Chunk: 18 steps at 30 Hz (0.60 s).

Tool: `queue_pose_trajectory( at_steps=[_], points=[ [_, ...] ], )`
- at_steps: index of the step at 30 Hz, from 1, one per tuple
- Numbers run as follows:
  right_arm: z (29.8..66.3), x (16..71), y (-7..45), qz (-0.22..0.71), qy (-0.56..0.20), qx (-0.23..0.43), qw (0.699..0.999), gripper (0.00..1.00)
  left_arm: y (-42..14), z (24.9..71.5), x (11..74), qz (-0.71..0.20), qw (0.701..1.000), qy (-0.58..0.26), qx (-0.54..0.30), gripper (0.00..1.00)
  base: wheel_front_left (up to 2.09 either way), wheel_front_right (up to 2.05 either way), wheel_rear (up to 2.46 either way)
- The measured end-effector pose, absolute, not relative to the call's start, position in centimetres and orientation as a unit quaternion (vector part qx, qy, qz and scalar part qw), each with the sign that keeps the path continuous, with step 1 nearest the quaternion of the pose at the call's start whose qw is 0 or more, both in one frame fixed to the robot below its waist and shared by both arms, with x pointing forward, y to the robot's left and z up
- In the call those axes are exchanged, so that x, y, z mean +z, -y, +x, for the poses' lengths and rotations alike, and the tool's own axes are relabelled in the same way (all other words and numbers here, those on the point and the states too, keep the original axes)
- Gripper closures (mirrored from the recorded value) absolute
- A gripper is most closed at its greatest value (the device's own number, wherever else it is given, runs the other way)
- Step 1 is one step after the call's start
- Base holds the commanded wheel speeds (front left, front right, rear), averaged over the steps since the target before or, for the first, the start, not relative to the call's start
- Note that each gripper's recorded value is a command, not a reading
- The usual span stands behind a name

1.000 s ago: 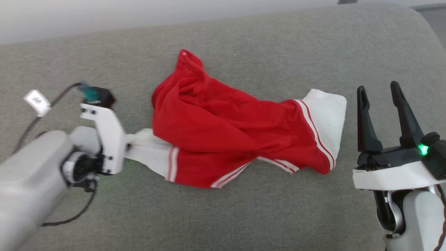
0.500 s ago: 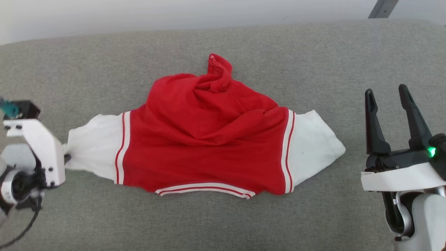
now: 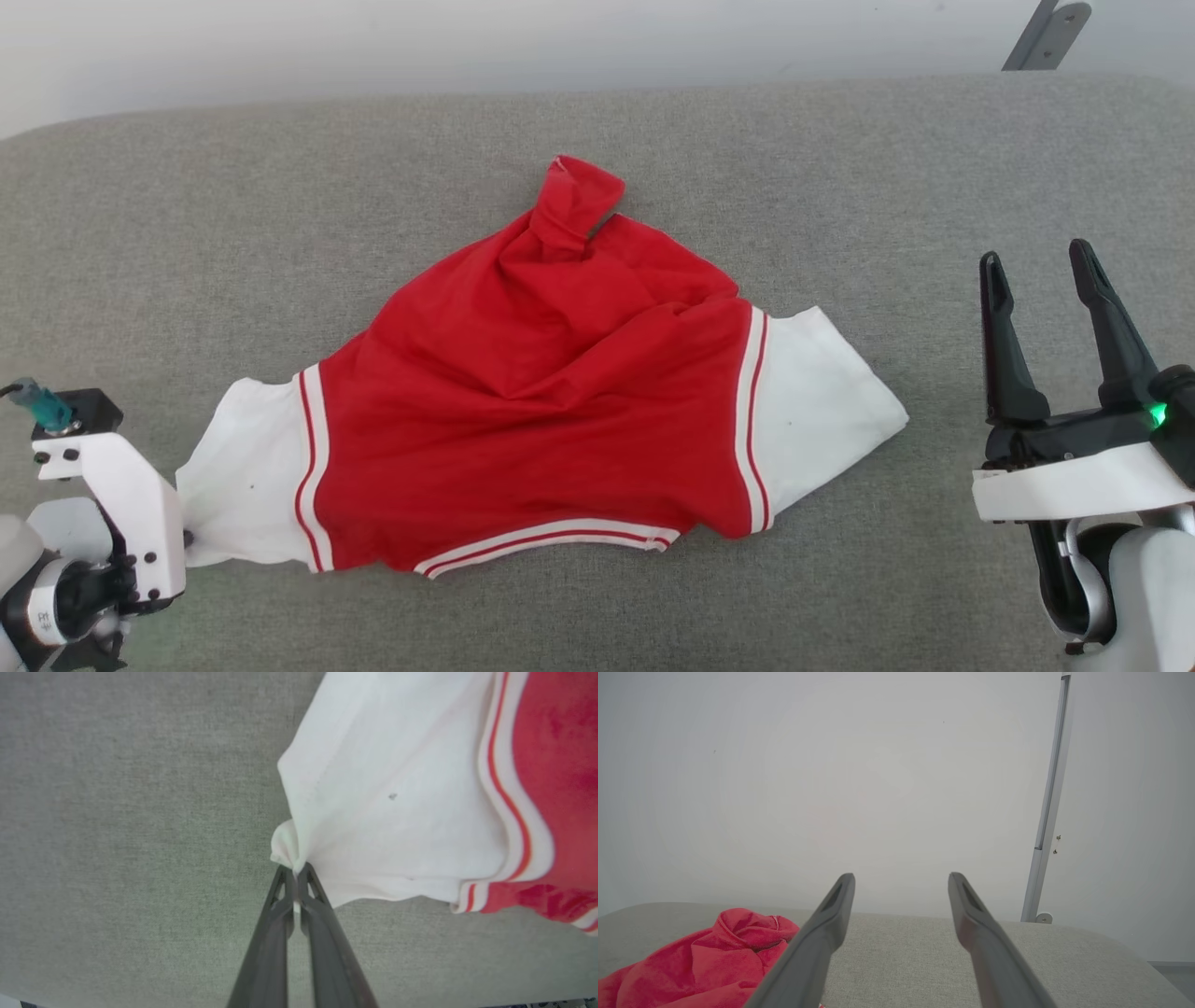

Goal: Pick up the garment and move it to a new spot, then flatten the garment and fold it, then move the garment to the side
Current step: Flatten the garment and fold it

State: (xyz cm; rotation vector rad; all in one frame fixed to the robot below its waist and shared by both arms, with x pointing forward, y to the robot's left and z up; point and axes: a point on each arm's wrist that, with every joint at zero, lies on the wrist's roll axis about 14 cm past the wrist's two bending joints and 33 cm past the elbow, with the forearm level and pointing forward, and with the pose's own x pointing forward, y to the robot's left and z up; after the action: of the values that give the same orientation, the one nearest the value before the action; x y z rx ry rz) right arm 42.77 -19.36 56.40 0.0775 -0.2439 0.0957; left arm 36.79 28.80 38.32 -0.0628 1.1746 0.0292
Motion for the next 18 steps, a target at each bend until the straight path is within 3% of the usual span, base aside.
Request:
queue_pose_trajectory(
  at_steps=[5, 6, 7, 8, 9, 18],
  points=[
    [42.4, 56.4, 19.4, 0.038, 0.12, 0.048, 0.991, 0.0, -29.2, 36.4, 38.4, -0.031, 0.832, -0.553, 0.021, 1.0, 0.0, 0.0, 0.0],
    [42.3, 56.4, 19.4, 0.038, 0.12, 0.048, 0.991, 0.0, -29.1, 36.4, 38.6, -0.034, 0.834, -0.55, 0.021, 0.84, 0.0, 0.0, 0.0],
    [42.2, 56.5, 19.4, 0.038, 0.12, 0.048, 0.991, 0.0, -29.0, 36.6, 38.8, -0.035, 0.838, -0.545, 0.02, 0.6, 0.0, 0.0, 0.0],
    [42.1, 56.6, 19.4, 0.038, 0.121, 0.049, 0.991, 0.0, -28.9, 36.7, 39.1, -0.036, 0.841, -0.539, 0.016, 0.18, 0.0, 0.0, 0.0],
    [42.0, 56.6, 19.4, 0.038, 0.121, 0.049, 0.991, 0.0, -28.8, 36.9, 39.3, -0.037, 0.845, -0.533, 0.012, 0.0, 0.0, 0.0, 0.0],
    [41.6, 56.6, 19.1, 0.042, 0.117, 0.054, 0.991, 0.0, -29.0, 38.2, 40.9, -0.03, 0.856, -0.516, 0.001, 0.0, 0.0, 0.0, 0.0]
  ],
)
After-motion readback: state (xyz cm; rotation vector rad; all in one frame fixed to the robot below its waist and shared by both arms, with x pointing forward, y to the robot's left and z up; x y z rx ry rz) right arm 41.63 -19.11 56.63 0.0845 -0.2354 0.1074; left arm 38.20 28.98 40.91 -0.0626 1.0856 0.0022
